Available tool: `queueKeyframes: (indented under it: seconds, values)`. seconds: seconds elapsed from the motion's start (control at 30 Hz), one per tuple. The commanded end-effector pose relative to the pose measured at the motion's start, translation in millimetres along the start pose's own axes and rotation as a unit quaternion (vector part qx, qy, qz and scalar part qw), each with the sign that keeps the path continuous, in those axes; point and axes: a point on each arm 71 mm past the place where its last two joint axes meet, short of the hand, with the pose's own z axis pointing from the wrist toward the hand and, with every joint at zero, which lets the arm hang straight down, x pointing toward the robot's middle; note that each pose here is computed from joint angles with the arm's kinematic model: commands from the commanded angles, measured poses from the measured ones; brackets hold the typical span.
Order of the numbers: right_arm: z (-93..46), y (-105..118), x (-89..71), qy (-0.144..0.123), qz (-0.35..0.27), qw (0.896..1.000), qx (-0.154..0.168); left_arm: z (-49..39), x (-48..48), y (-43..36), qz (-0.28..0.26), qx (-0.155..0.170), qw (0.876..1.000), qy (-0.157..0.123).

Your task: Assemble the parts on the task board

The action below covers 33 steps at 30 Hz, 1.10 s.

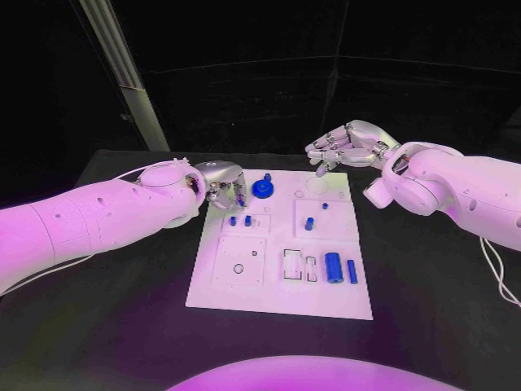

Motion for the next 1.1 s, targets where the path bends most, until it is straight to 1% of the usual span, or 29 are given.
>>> queueKeyframes:
  seconds: [0.03,0.27,0.5,0.77,1.1]
  values:
    - [0.3,2.3,-0.6,-0.003,-0.001,1.000,-0.007,0.8,-1.0,-2.8,-0.003,0.010,1.000,-0.002]
    - [0.3,2.2,-0.6,-0.003,-0.001,1.000,-0.007,0.8,-2.5,-4.2,-0.004,0.016,1.000,-0.014]
    - [0.3,2.2,-0.6,-0.003,-0.001,1.000,-0.007,0.6,-3.3,-4.2,-0.008,0.019,1.000,-0.019]
    - [0.3,2.1,-0.7,-0.003,-0.001,1.000,-0.007,0.4,-3.1,-4.6,-0.013,0.020,1.000,-0.018]
    - [0.2,2.1,-0.9,-0.003,-0.001,1.000,-0.007,-0.1,-1.5,-5.6,-0.016,0.024,1.000,-0.006]
